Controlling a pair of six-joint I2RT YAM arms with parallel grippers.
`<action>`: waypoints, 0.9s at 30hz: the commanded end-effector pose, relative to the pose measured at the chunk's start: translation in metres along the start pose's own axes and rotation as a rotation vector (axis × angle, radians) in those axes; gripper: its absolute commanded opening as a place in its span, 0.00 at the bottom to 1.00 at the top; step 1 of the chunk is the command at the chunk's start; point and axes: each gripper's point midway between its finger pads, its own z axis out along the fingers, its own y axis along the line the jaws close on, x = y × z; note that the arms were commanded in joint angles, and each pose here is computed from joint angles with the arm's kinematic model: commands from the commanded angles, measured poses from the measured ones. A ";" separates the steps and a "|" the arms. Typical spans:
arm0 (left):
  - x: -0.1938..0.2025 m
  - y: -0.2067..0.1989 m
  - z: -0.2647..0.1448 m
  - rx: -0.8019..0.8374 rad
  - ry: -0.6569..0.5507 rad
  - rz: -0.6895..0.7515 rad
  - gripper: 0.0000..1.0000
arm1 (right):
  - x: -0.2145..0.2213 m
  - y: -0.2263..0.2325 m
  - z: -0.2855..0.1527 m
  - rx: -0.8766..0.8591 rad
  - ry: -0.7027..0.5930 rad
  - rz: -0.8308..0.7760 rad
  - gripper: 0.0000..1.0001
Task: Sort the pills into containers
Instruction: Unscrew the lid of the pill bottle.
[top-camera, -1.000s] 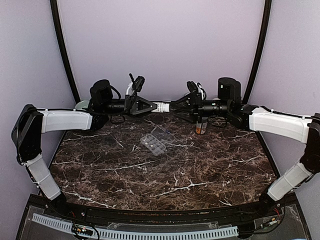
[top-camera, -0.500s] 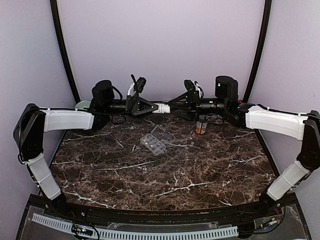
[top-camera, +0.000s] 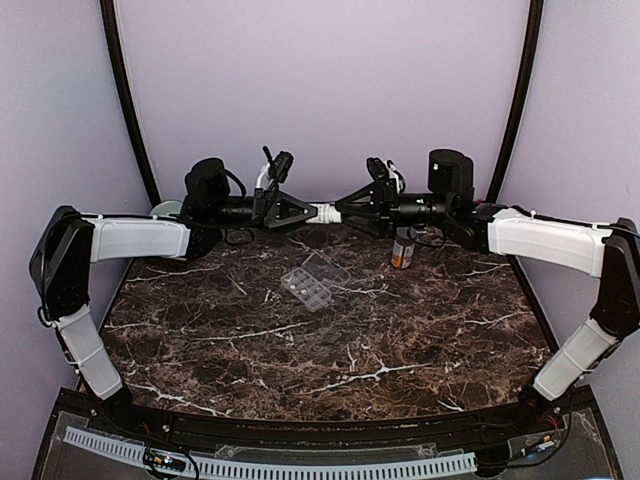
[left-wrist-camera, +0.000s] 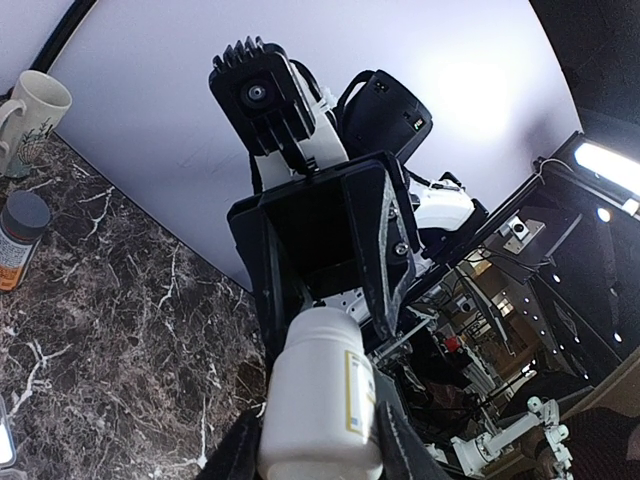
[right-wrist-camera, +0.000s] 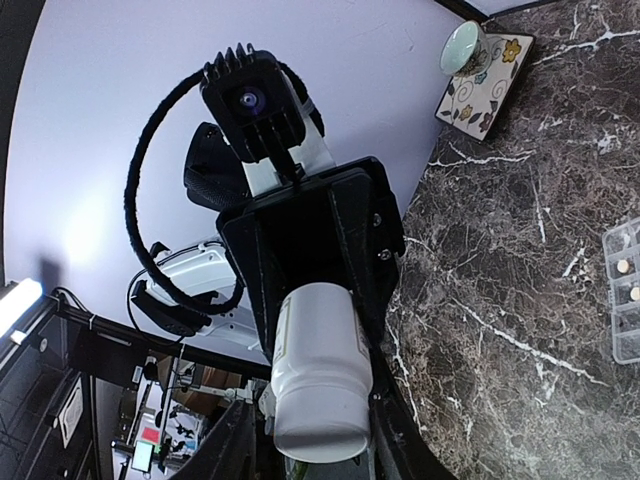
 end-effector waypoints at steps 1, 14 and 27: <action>-0.011 -0.007 0.001 0.017 -0.009 0.050 0.00 | -0.008 0.020 0.000 -0.055 0.000 -0.063 0.37; -0.013 -0.006 0.002 0.012 -0.014 0.052 0.00 | -0.001 0.016 0.006 -0.031 0.026 -0.072 0.37; -0.014 -0.005 0.001 0.015 -0.018 0.048 0.00 | 0.000 0.007 0.010 0.031 0.046 -0.115 0.08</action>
